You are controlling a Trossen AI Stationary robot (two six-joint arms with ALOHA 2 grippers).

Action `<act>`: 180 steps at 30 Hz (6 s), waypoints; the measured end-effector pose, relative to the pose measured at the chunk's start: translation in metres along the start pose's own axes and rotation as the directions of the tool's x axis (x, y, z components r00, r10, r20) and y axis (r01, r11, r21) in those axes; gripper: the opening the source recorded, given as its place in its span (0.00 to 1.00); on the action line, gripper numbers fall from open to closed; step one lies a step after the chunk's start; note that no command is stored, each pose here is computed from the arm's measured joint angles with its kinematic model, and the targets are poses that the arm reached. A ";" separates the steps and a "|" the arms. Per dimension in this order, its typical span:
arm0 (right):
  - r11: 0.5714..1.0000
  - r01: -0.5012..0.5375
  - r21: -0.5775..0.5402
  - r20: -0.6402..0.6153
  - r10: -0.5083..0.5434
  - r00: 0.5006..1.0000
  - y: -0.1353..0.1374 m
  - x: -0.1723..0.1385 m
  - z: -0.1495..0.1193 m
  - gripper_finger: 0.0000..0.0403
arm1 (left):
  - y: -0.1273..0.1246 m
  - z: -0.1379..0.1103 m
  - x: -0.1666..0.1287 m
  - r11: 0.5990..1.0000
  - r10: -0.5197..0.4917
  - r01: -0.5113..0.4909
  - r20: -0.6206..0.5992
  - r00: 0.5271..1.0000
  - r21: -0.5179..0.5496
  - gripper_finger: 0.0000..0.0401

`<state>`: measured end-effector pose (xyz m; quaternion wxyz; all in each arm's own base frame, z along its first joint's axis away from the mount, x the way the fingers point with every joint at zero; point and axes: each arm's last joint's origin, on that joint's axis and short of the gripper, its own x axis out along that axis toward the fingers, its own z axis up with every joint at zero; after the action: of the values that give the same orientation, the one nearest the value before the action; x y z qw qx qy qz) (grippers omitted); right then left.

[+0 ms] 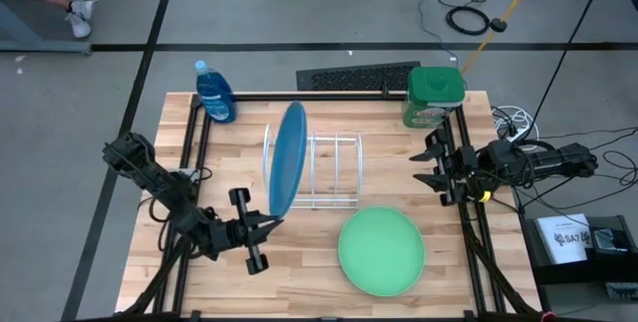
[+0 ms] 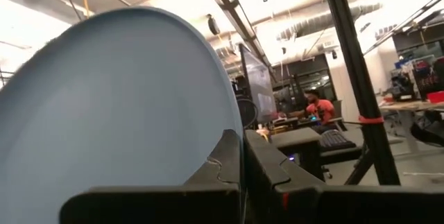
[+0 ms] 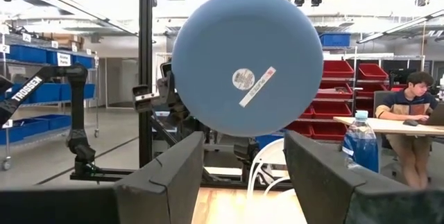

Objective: Sort dishes
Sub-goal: Put the blue plate in the dish rack

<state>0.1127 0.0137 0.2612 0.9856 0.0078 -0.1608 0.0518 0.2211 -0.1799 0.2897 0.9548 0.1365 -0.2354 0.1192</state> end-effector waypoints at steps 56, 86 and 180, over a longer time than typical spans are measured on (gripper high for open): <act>0.845 -0.096 -0.526 -0.314 -0.089 0.945 0.014 0.106 0.053 0.49 | 0.052 0.052 0.094 0.851 0.051 0.429 -0.860 0.508 0.304 0.00; 0.214 -0.305 -0.928 -0.371 -0.596 0.712 0.063 0.235 -0.015 0.43 | 0.055 0.046 0.093 0.893 -0.036 0.420 -0.902 0.431 0.165 0.00; 0.194 -0.193 -0.962 -0.274 -0.692 0.667 0.077 0.234 -0.009 0.02 | 0.181 0.100 -0.038 0.815 0.233 -0.379 -0.349 0.908 -0.439 0.34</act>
<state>0.3283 0.1141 0.3268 0.7443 -0.5833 0.2194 -0.2401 0.0941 -0.0487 0.3932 0.9485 -0.1722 -0.1401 0.2260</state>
